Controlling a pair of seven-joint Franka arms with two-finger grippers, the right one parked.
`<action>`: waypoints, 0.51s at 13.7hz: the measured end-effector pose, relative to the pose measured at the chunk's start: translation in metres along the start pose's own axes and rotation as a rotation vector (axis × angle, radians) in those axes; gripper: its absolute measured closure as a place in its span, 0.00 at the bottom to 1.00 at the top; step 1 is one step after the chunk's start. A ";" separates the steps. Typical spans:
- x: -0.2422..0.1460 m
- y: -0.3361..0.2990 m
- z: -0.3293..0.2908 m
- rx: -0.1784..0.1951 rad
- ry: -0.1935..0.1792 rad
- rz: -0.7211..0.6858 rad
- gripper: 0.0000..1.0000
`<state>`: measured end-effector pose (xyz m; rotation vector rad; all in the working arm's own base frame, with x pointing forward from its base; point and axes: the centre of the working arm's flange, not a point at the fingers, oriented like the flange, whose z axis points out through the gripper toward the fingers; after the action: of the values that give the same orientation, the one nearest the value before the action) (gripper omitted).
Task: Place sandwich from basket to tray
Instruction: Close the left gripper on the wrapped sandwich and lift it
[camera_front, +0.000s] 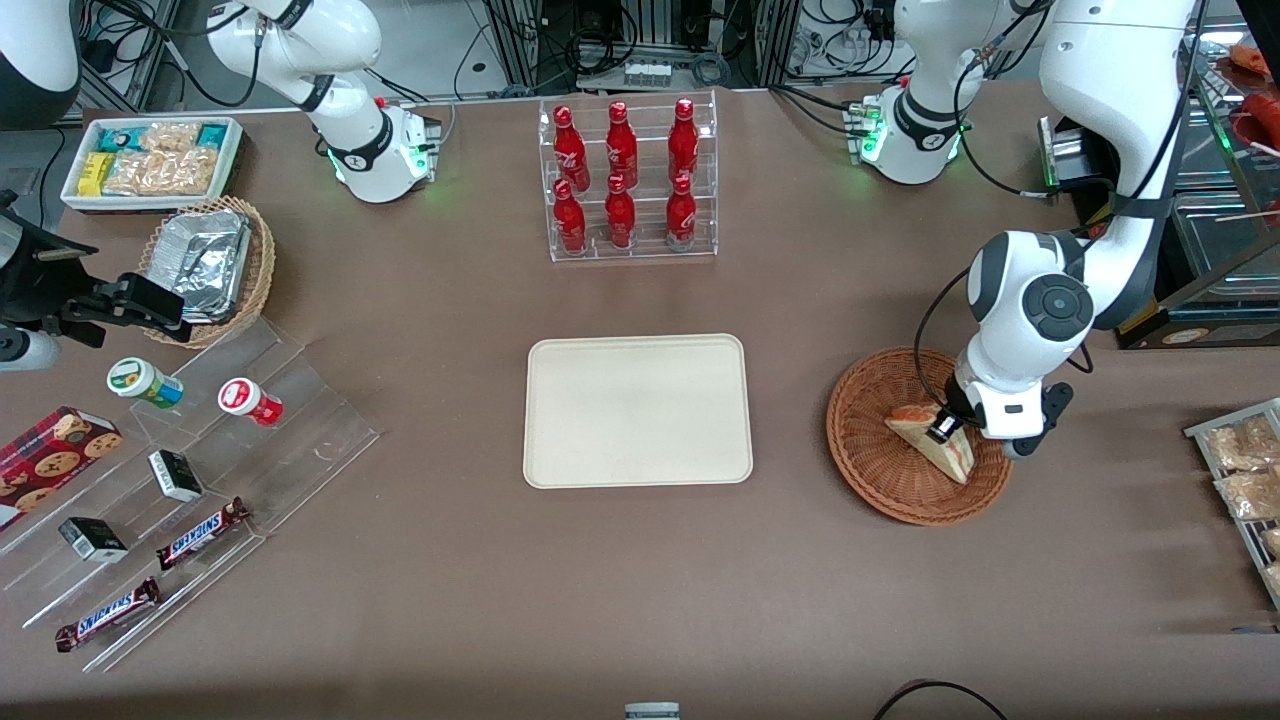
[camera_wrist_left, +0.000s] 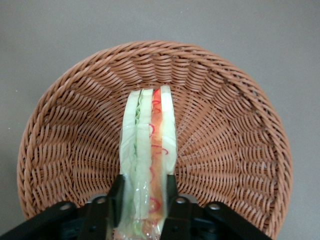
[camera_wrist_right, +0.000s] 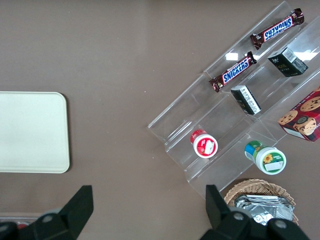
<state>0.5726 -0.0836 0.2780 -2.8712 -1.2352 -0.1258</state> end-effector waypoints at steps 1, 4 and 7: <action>0.002 0.002 -0.009 0.024 -0.008 0.008 0.72; -0.004 0.018 -0.076 0.122 -0.046 0.074 0.81; -0.051 0.055 -0.157 0.161 -0.050 0.175 0.87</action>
<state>0.5670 -0.1652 0.4314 -2.8397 -0.9457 0.0462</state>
